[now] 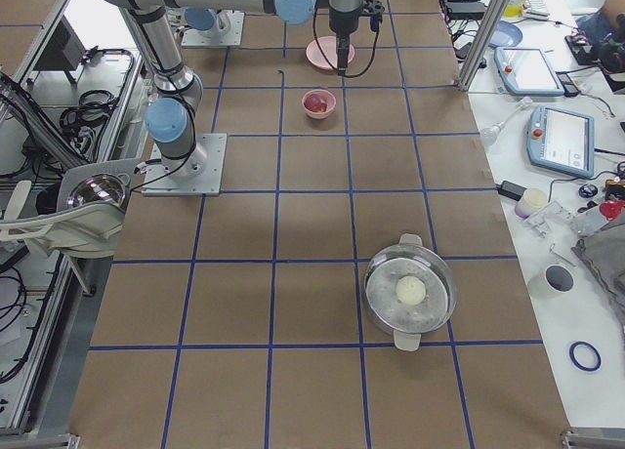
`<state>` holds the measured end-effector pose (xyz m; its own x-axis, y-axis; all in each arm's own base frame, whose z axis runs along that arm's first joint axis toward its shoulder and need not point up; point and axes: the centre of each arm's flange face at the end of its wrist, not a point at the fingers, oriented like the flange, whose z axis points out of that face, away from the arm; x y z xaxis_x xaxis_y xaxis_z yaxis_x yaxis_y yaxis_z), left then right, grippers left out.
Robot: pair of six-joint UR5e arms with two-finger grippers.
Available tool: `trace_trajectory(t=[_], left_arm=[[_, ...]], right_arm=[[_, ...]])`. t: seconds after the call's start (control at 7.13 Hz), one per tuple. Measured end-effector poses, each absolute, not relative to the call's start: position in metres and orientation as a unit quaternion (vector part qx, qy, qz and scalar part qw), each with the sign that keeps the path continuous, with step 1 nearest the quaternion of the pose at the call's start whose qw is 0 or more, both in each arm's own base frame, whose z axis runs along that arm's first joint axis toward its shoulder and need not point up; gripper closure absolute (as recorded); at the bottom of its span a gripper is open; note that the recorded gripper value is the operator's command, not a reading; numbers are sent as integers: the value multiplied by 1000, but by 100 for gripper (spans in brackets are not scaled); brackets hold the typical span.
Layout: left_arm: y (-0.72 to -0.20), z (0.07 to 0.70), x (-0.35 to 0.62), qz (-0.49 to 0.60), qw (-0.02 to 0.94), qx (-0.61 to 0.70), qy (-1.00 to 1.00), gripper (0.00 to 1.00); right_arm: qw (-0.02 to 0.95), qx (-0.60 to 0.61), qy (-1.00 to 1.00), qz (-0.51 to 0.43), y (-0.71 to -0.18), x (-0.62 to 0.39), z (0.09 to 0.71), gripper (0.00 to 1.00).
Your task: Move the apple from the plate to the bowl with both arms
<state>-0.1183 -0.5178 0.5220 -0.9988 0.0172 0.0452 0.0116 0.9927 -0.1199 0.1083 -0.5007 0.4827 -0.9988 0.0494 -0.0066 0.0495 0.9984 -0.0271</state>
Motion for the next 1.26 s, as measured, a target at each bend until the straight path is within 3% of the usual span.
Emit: trace_trajectory(t=[1.26], left_arm=[[-510,516,-123,52,-7,-15,-999,0]], right_arm=[[9,21,1000,-12,-493,114,486,0]])
